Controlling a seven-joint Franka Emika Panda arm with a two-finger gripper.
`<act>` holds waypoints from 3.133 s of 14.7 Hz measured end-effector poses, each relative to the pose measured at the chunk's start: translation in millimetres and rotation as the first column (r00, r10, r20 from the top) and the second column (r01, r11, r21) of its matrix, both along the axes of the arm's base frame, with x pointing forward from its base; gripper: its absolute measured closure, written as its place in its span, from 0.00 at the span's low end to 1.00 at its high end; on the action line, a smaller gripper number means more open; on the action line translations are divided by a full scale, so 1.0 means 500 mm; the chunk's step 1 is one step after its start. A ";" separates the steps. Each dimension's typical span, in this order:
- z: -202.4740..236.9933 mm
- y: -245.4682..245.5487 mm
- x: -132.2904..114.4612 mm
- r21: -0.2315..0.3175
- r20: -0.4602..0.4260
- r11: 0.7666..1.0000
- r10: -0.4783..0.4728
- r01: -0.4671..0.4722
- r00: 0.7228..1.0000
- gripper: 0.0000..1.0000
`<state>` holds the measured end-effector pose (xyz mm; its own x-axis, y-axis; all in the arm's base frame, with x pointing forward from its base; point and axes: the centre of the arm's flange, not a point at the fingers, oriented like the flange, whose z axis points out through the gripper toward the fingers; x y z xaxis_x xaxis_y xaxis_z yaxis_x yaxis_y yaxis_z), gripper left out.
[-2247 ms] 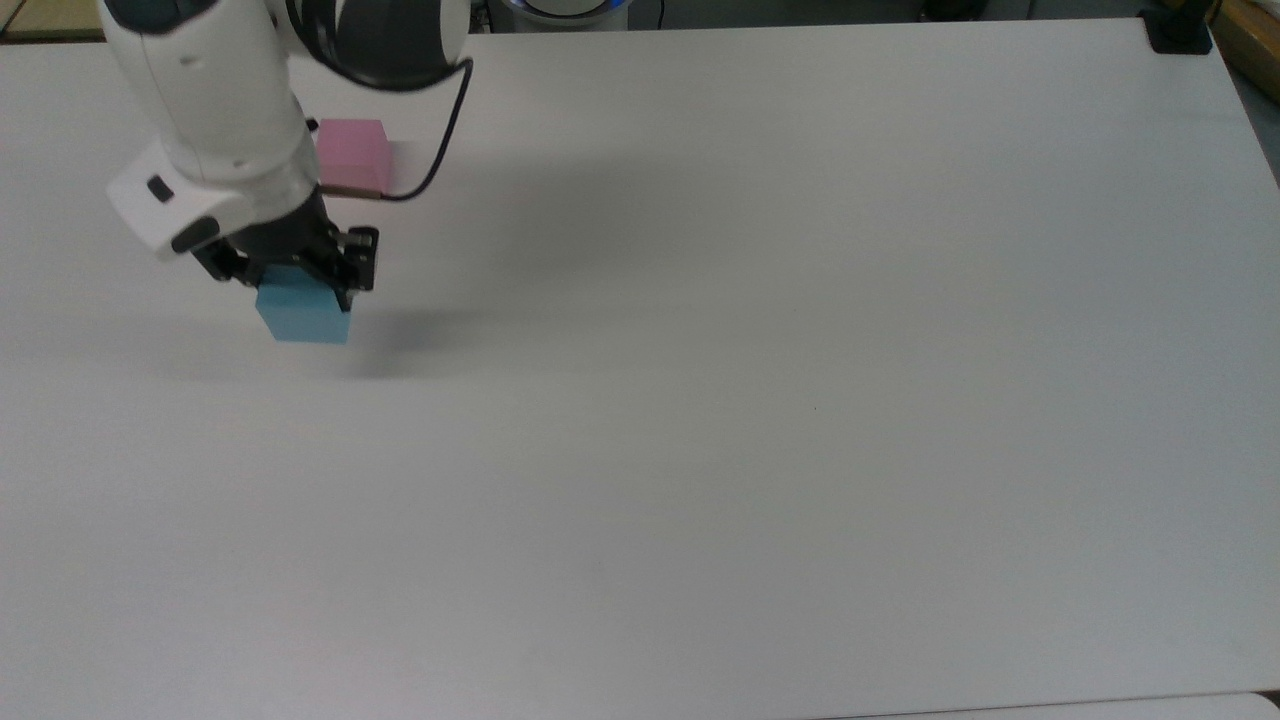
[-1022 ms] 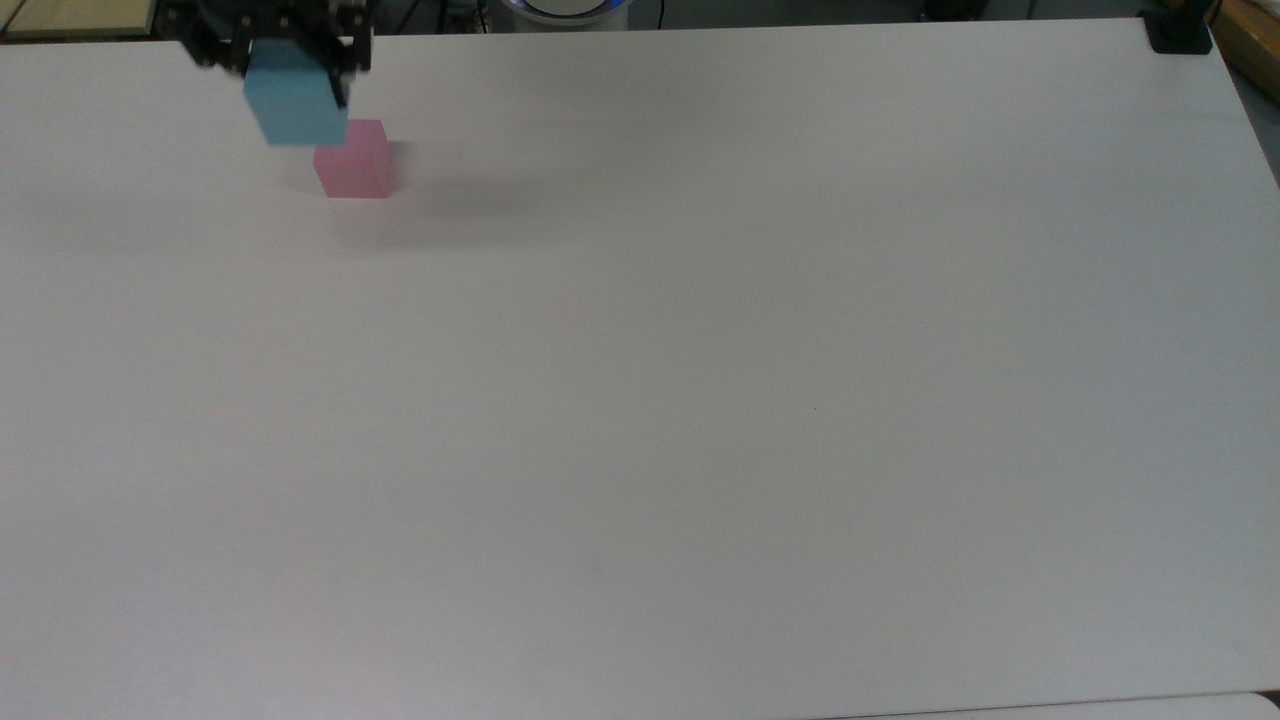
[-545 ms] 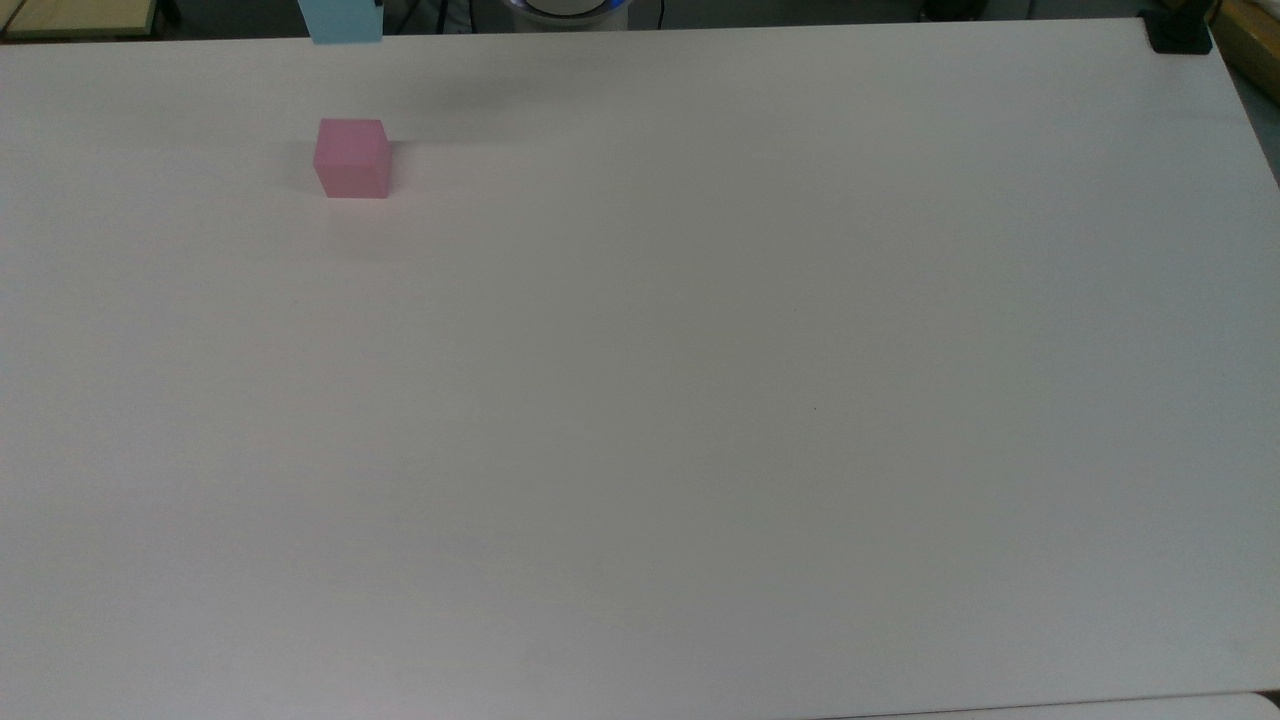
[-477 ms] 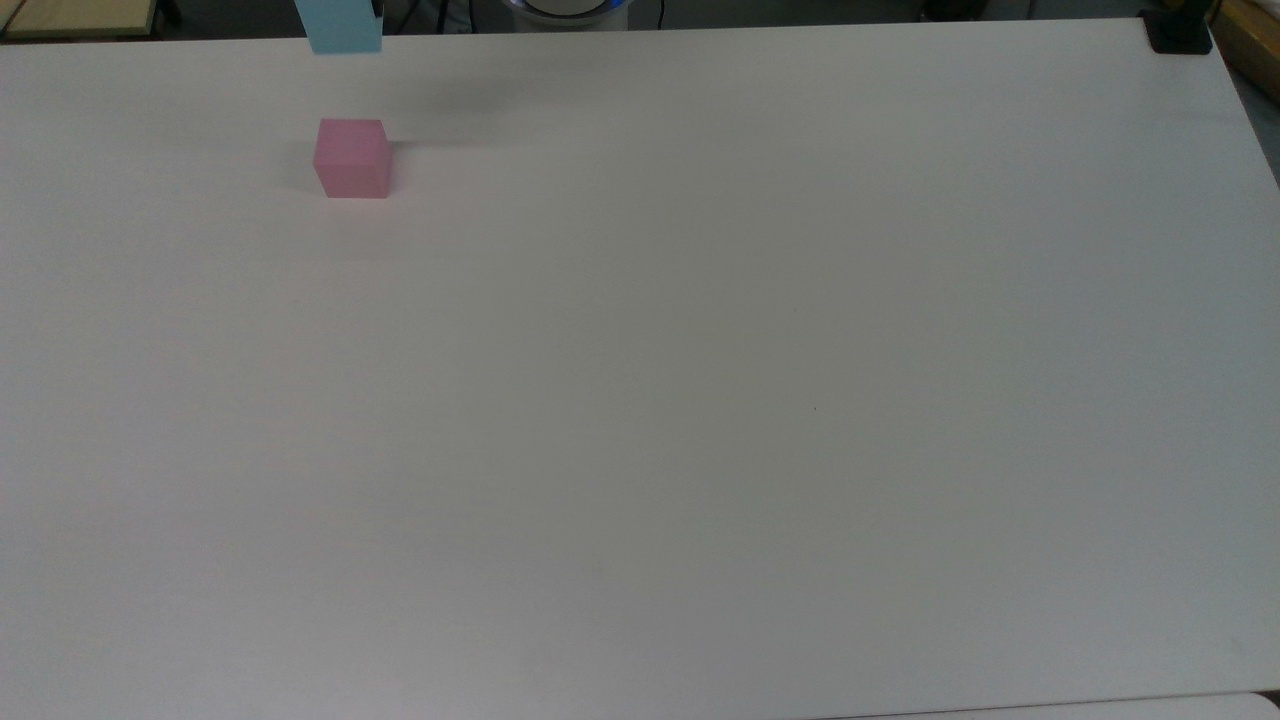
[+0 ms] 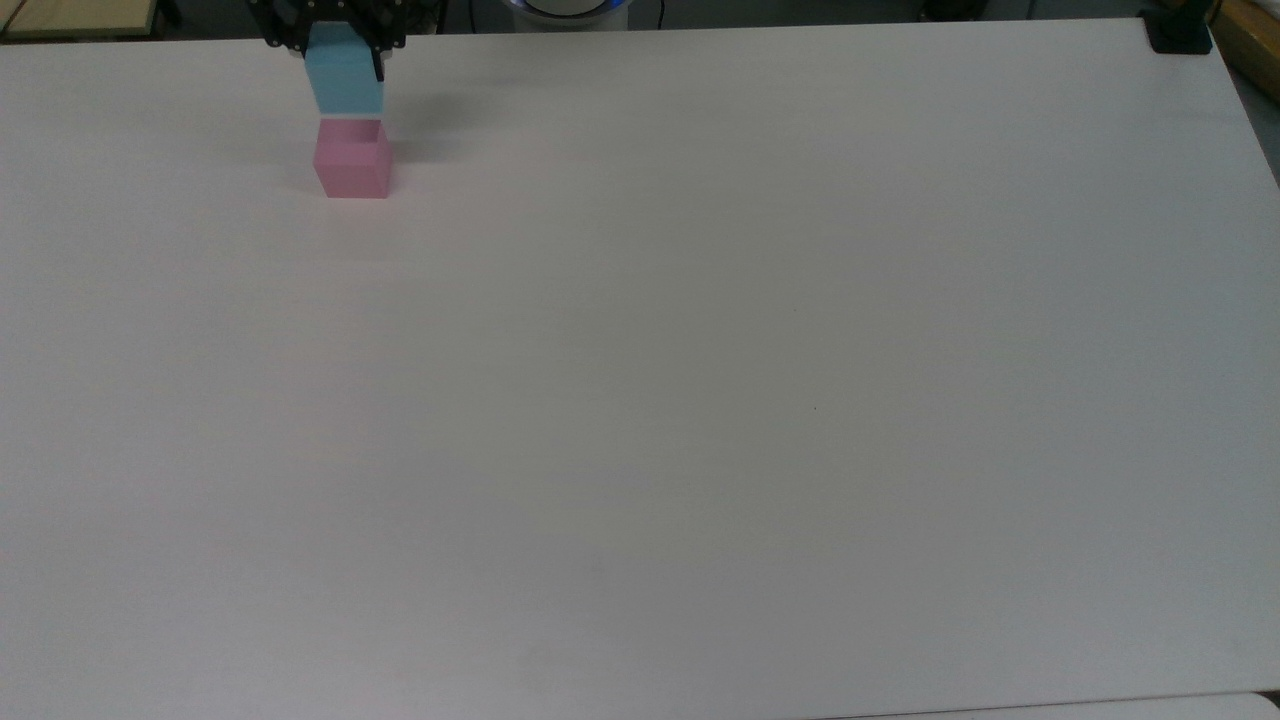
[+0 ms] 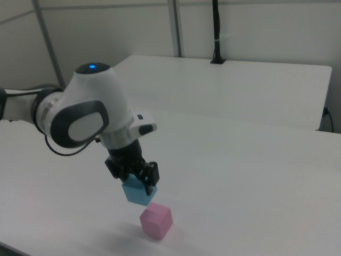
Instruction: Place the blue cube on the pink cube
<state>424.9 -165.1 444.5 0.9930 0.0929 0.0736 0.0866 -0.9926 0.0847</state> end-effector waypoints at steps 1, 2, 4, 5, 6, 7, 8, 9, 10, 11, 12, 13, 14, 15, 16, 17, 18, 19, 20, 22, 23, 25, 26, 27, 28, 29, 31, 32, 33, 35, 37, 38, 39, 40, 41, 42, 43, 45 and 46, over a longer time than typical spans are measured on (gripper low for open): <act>-0.016 -0.012 0.001 0.000 -0.002 1.000 -0.008 0.008 1.000 0.39; -0.029 -0.025 0.004 0.000 -0.004 1.000 -0.018 0.018 1.000 0.39; -0.055 -0.051 0.004 0.004 -0.016 0.999 -0.043 0.043 0.999 0.39; -0.060 -0.062 0.002 0.007 -0.019 0.998 -0.054 0.054 0.998 0.39; -0.065 -0.068 0.001 0.009 -0.023 0.998 -0.060 0.060 0.998 0.39; -0.070 -0.069 0.002 0.011 -0.028 0.998 -0.063 0.064 0.998 0.39; -0.075 -0.070 0.004 0.013 -0.033 0.998 -0.068 0.069 0.997 0.39; -0.080 -0.071 0.008 0.014 -0.037 0.997 -0.073 0.073 0.997 0.39; -0.087 -0.073 0.014 0.016 -0.044 0.997 -0.081 0.082 0.996 0.39; -0.093 -0.075 0.020 0.017 -0.049 0.995 -0.095 0.096 0.994 0.39; -0.098 -0.075 0.023 0.018 -0.053 0.994 -0.103 0.104 0.993 0.39; -0.102 -0.075 0.027 0.019 -0.056 0.994 -0.109 0.110 0.992 0.39; -0.109 -0.072 0.033 0.020 -0.063 0.993 -0.115 0.117 0.991 0.39; -0.116 -0.067 0.039 0.022 -0.068 0.992 -0.124 0.125 0.990 0.39; -0.120 -0.060 0.045 0.022 -0.072 0.991 -0.127 0.129 0.989 0.39; -0.124 -0.057 0.048 0.023 -0.075 0.992 -0.126 0.128 0.989 0.39; -0.126 -0.054 0.051 0.023 -0.077 0.992 -0.125 0.127 0.989 0.39; -0.125 -0.053 0.053 0.023 -0.076 0.992 -0.125 0.127 0.989 0.39; -0.125 -0.052 0.054 0.022 -0.075 0.992 -0.123 0.125 0.990 0.38; -0.125 -0.046 0.056 0.022 -0.076 0.993 -0.117 0.119 0.990 0.19; -0.125 -0.044 0.057 0.022 -0.076 0.993 -0.115 0.117 0.991 0.06; -0.125 -0.044 0.057 0.022 -0.075 0.993 -0.111 0.113 0.991 0.00; -0.121 -0.045 0.059 0.021 -0.072 0.994 -0.109 0.110 0.992 0.00; -0.112 -0.048 0.061 0.019 -0.069 0.994 -0.104 0.105 0.992 0.00; -0.096 -0.051 0.065 0.020 -0.076 0.995 -0.099 0.101 0.992 0.00; -0.074 -0.056 0.070 0.021 -0.086 0.995 -0.095 0.097 0.992 0.00; -0.024 -0.060 0.080 0.023 -0.105 0.995 -0.093 0.096 0.990 0.00; 0.001 -0.060 0.084 0.024 -0.114 0.995 -0.093 0.096 0.989 0.00; 0.025 -0.056 0.089 0.025 -0.123 0.995 -0.088 0.092 0.989 0.00; 0.074 -0.034 0.103 0.026 -0.133 0.997 -0.067 0.071 0.989 0.00; 0.135 -0.004 0.120 0.025 -0.137 0.999 -0.043 0.047 0.990 0.00; 0.189 0.020 0.131 0.022 -0.134 0.999 -0.034 0.037 0.990 0.00; 0.226 0.039 0.138 0.019 -0.129 0.999 -0.030 0.033 0.991 0.00; 0.263 0.063 0.146 0.016 -0.119 0.999 -0.036 0.038 0.992 0.00; 0.302 0.091 0.154 0.012 -0.105 0.999 -0.048 0.049 0.993 0.00; 0.331 0.112 0.159 0.009 -0.092 0.998 -0.054 0.055 0.994 0.00; 0.354 0.132 0.163 0.008 -0.084 0.998 -0.055 0.056 0.995 0.00; 0.383 0.171 0.170 0.008 -0.085 0.999 -0.035 0.036 0.996 0.00; 0.388 0.193 0.176 0.008 -0.084 1.000 -0.028 0.028 0.996 0.00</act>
<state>512.8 -68.6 638.4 0.9979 0.0647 -0.0093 0.0651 -0.9955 0.0693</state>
